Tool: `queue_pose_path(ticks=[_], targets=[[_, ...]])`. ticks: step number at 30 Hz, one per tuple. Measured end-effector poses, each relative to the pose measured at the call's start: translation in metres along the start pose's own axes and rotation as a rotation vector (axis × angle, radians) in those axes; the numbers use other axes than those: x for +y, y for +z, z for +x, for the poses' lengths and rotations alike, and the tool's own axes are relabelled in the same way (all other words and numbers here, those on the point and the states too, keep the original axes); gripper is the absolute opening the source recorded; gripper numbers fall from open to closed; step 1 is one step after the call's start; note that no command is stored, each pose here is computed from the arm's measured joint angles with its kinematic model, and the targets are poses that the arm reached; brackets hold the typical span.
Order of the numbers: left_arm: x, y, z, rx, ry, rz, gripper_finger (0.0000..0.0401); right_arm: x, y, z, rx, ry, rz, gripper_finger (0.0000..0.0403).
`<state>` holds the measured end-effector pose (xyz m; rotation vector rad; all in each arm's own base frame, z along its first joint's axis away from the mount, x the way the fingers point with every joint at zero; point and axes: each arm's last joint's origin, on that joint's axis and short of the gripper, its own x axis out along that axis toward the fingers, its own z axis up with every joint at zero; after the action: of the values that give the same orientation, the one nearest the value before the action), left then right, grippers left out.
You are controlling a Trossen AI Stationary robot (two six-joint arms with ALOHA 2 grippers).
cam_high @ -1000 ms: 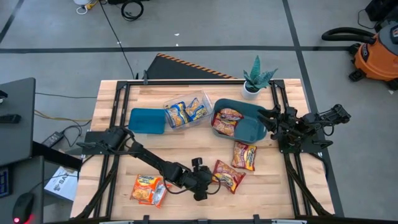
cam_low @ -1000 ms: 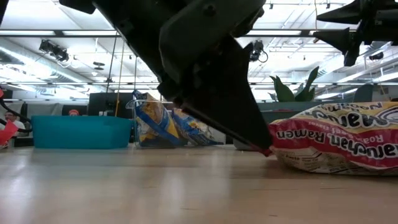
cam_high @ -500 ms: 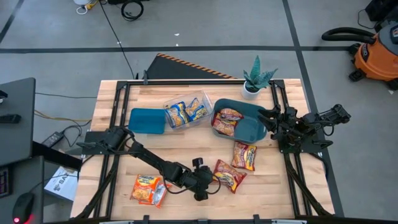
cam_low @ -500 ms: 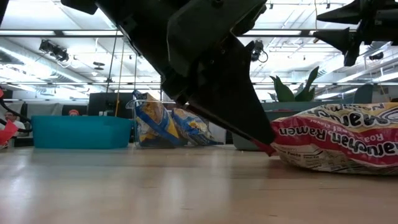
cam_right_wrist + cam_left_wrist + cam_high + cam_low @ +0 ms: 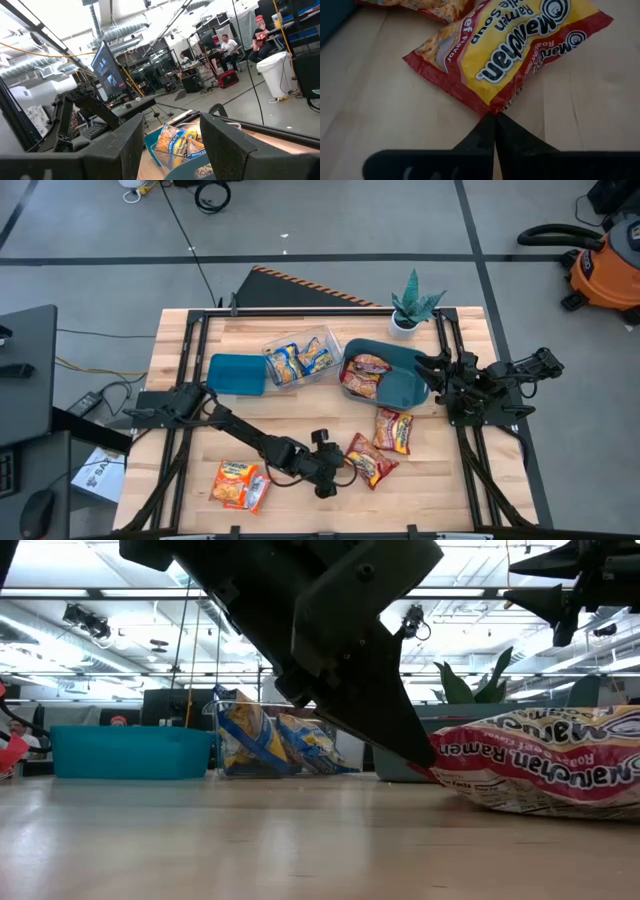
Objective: Sort Maruchan noodles
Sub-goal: Put the red noodle pack into the green bin
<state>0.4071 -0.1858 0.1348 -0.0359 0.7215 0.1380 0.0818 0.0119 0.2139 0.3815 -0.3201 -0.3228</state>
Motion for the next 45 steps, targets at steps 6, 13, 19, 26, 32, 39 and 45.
queue_pose_path(ticks=[6, 13, 19, 26, 32, 39, 45], targets=[[0.005, 0.007, -0.004, -0.01, 0.002, 0.022, 0.0008, 0.0, 0.0, 0.0, 0.0, 0.0, 0.0, 0.0199], [0.022, 0.04, -0.031, -0.099, 0.037, 0.06, 0.0005, 0.0, 0.0, 0.0, 0.001, 0.0, 0.0, 0.0199], [0.045, 0.064, -0.041, -0.168, 0.074, 0.089, 0.0004, 0.0, 0.0, 0.0, 0.0, 0.0, 0.0, 0.0199], [0.073, 0.099, -0.041, -0.372, 0.0, 0.07, 0.0004, 0.0, 0.0, 0.0, 0.0, 0.0, 0.0, 0.0199], [0.11, 0.122, -0.037, -0.519, 0.035, 0.057, 0.0003, 0.0, 0.0, 0.0, 0.001, 0.0, 0.0, 0.0199], [0.163, 0.137, -0.023, -0.666, 0.125, 0.017, 0.0009, 0.0, 0.0, 0.0, 0.0, 0.0, 0.0, 0.0199], [0.208, 0.137, -0.001, -0.765, 0.129, -0.12, 0.001, 0.0, 0.0, 0.0, 0.001, 0.0, -0.001, 0.0199]])
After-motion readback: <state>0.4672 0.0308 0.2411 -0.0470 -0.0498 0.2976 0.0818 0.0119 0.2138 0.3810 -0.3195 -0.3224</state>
